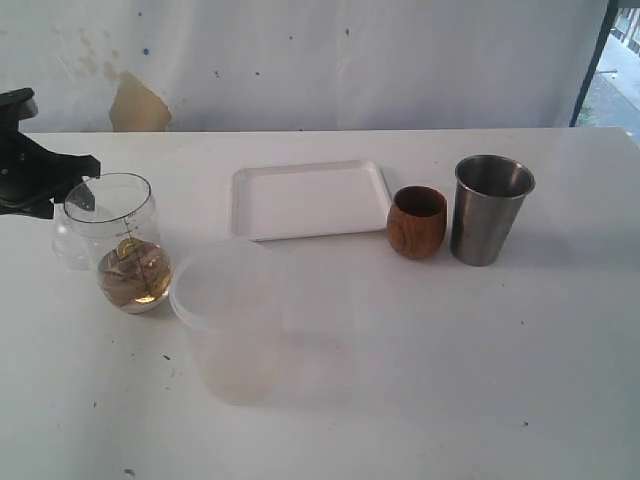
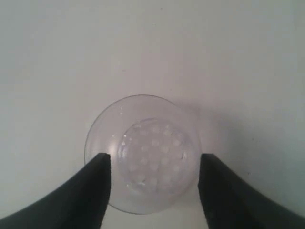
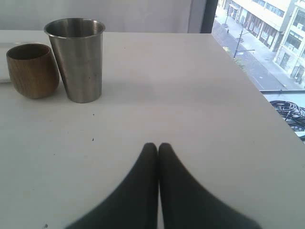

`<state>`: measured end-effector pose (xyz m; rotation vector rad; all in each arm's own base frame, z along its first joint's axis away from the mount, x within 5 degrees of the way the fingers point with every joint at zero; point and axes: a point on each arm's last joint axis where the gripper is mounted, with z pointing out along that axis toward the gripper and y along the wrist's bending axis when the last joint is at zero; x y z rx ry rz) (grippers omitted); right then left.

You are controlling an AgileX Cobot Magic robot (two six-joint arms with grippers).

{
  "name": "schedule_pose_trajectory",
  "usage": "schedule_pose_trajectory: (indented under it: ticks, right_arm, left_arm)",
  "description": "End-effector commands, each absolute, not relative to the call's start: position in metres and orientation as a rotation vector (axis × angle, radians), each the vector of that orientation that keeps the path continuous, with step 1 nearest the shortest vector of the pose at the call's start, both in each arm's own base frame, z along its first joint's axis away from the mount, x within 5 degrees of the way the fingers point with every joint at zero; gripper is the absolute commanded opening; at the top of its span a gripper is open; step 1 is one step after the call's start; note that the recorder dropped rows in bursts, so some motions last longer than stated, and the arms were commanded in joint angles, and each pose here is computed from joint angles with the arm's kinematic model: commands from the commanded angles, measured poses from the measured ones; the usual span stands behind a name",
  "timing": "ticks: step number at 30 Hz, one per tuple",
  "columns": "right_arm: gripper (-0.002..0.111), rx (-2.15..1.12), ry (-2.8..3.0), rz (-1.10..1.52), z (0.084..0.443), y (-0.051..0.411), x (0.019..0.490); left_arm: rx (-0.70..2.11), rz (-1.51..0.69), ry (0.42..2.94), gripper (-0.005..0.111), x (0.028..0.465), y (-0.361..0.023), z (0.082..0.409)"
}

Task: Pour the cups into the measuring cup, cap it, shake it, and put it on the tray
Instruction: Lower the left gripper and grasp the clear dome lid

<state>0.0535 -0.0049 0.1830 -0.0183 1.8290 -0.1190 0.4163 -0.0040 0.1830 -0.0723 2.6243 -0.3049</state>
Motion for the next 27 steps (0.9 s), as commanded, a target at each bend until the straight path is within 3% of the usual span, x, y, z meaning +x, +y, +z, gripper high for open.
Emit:
schedule_pose_trajectory:
  ticks: [1,8,13,19,27]
  right_arm:
    - [0.000,-0.021,1.824,-0.114,0.183,-0.005,0.053]
    - [0.000,-0.021,1.824,-0.114,0.183,-0.005,0.053]
    - [0.000,-0.021,1.824,-0.114,0.183,-0.005,0.053]
    - [0.000,-0.021,1.824,-0.114,0.183,-0.005,0.053]
    - [0.000,-0.021,1.824,-0.114,0.183,-0.005,0.053]
  left_arm:
    - [-0.066,-0.315,2.611,0.053,0.417,-0.006,0.185]
    - [-0.036,-0.295,2.588,0.067,0.419,-0.006,0.186]
    - [-0.042,-0.297,2.586,0.067,0.419,-0.006,0.186]
    - [-0.072,-0.331,2.595,0.054,0.418,-0.007,0.185]
    - [-0.082,-0.346,2.646,0.062,0.419,-0.008,0.169]
